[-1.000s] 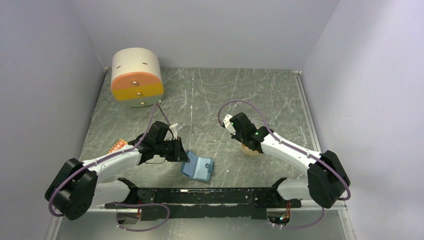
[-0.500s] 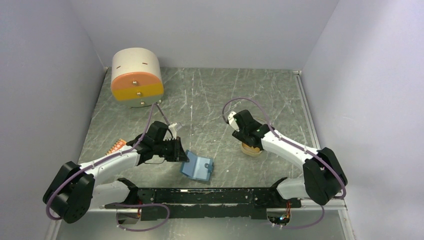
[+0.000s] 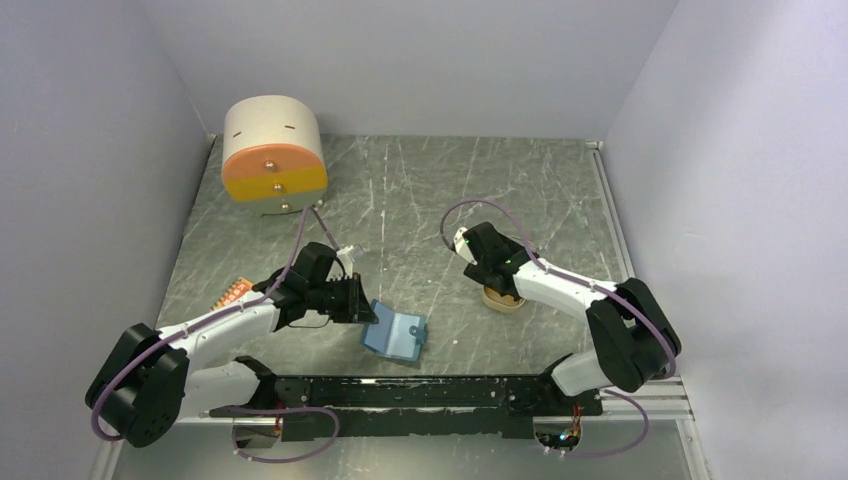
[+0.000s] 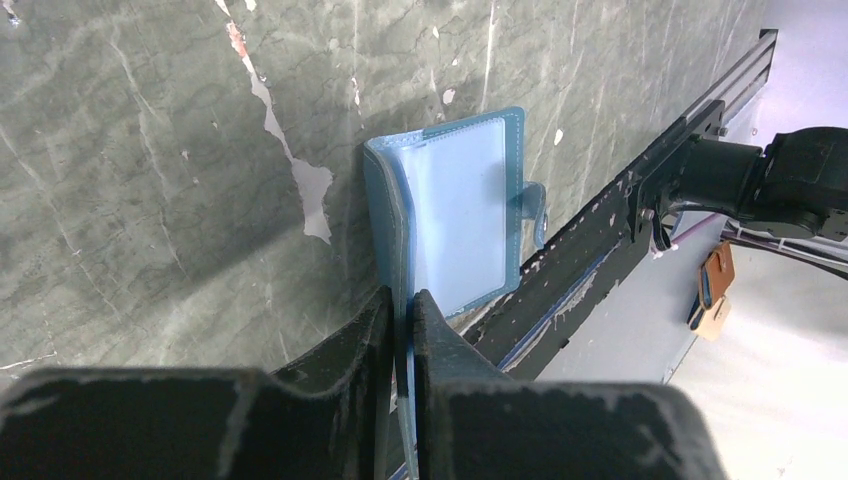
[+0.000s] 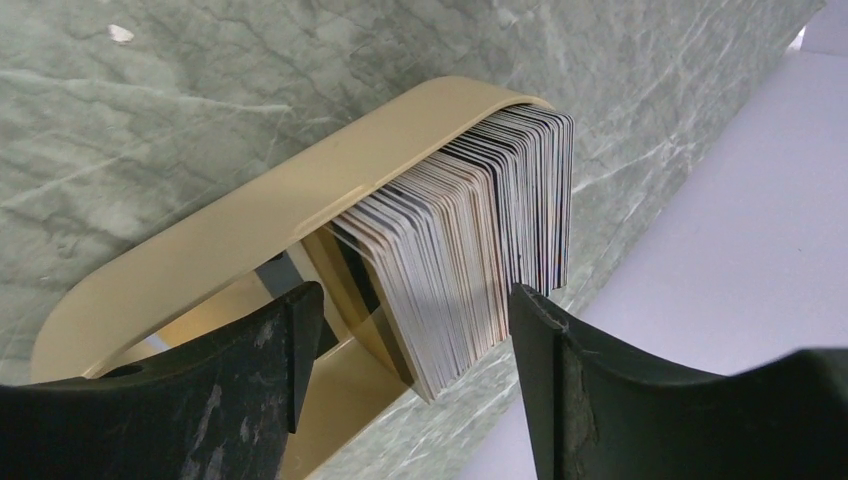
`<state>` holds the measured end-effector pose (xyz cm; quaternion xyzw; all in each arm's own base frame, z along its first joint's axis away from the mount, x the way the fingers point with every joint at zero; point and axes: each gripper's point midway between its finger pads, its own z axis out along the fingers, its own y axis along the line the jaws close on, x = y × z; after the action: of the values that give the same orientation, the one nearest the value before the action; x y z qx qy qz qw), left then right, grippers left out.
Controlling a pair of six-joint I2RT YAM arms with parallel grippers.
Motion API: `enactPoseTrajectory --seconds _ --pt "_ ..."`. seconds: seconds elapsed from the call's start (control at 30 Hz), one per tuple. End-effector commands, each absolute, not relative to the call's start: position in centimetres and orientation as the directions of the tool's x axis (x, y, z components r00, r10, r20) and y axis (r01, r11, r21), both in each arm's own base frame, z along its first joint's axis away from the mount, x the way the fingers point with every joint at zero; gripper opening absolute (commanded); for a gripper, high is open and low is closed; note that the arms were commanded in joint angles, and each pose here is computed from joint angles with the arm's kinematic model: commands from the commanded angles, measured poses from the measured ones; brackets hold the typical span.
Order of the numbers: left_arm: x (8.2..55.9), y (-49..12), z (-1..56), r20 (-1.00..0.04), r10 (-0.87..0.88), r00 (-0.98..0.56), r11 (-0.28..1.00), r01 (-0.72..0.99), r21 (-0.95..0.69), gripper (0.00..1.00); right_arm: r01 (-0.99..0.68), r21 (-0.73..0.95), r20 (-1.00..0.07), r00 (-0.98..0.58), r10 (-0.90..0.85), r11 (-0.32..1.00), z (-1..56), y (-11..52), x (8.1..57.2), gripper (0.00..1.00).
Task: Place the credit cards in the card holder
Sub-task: Pick up the credit card from the storage box.
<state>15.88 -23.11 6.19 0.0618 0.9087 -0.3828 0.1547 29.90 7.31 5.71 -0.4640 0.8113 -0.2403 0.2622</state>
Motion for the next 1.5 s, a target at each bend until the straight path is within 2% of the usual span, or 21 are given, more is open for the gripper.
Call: enactPoseTrajectory --seconds 0.0,0.27,0.83,1.1,1.47 --pt "16.5 -23.5 6.9 -0.356 -0.007 -0.935 0.693 0.252 -0.676 0.15 -0.595 -0.676 -0.166 -0.45 -0.877 0.434 5.7 6.0 30.7 0.7" --pt "16.5 -23.6 6.7 -0.35 -0.008 -0.937 0.692 0.247 -0.678 0.15 -0.574 -0.695 -0.169 -0.455 -0.874 0.433 6.6 5.8 31.1 0.54" --pt "16.6 -23.9 6.6 -0.338 -0.009 -0.941 0.687 0.24 -0.686 0.15 -0.555 -0.697 -0.203 -0.455 -0.867 0.455 8.3 6.1 31.3 0.43" --pt "16.6 -23.9 6.5 -0.335 -0.009 -0.942 0.687 0.238 -0.686 0.15 -0.564 -0.683 -0.212 -0.455 -0.865 0.464 8.4 6.3 31.2 0.27" --pt "16.6 -24.0 6.4 -0.33 -0.01 -0.944 0.683 0.234 -0.692 0.15 -0.558 -0.682 -0.214 -0.465 -0.859 0.472 9.5 6.1 30.9 0.26"
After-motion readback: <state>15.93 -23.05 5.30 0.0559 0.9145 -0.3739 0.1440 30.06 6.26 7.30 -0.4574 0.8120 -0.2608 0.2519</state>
